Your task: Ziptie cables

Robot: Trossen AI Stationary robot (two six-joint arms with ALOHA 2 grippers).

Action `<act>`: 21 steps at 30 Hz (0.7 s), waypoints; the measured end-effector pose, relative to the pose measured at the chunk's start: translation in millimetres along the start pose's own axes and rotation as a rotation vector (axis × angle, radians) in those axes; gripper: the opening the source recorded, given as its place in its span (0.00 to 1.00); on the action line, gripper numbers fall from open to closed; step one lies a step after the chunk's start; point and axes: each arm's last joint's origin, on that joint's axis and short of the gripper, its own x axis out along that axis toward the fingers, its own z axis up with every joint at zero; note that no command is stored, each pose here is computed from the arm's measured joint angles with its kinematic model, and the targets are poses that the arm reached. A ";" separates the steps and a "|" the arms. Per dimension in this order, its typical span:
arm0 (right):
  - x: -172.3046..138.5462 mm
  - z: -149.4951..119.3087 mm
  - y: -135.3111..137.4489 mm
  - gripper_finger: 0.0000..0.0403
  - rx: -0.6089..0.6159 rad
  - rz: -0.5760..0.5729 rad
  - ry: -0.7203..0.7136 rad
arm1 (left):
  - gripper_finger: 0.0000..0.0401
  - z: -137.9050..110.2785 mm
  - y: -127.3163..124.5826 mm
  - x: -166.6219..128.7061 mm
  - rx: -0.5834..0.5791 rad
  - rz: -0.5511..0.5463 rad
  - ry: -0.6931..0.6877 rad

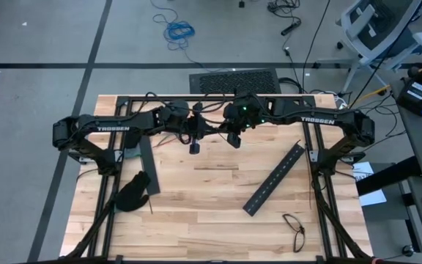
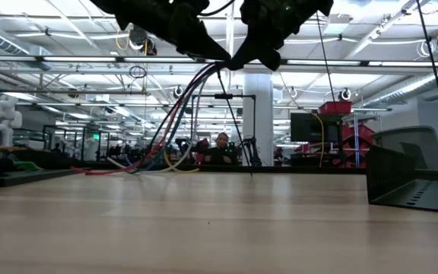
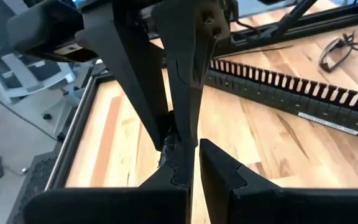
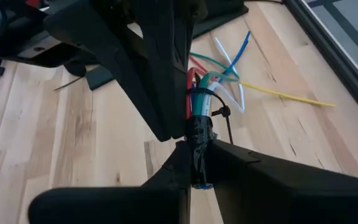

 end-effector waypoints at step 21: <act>-4.0 -0.8 -2.5 0.07 -0.029 -0.018 0.044 | 0.06 -15.5 -0.2 -1.8 0.032 0.074 0.191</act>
